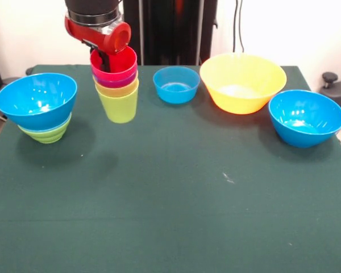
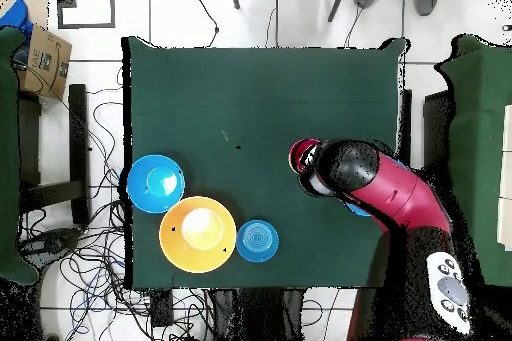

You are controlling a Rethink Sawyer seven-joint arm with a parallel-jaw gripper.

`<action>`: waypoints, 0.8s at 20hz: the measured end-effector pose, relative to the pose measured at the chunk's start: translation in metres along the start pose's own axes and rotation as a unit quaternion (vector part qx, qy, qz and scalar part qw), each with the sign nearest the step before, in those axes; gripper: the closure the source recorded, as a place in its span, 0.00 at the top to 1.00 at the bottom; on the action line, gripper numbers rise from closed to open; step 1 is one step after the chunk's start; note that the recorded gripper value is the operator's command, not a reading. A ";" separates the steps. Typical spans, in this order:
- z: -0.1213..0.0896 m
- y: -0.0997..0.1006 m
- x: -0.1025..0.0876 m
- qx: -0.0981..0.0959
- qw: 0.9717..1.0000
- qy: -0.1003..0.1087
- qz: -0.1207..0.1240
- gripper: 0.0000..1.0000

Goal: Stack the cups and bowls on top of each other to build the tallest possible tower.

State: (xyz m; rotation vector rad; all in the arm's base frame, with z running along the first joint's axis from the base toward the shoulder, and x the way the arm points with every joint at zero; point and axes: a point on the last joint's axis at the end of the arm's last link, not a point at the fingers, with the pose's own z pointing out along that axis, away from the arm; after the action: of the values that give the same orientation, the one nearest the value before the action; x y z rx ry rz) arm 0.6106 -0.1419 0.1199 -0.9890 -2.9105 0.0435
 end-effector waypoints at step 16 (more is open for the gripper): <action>-0.009 -0.068 -0.020 0.026 0.999 -0.019 -0.004 0.00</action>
State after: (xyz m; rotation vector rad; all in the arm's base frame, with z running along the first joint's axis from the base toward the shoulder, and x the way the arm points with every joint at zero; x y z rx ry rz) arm 0.5854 -0.2077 0.1307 -0.9786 -2.9316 0.1392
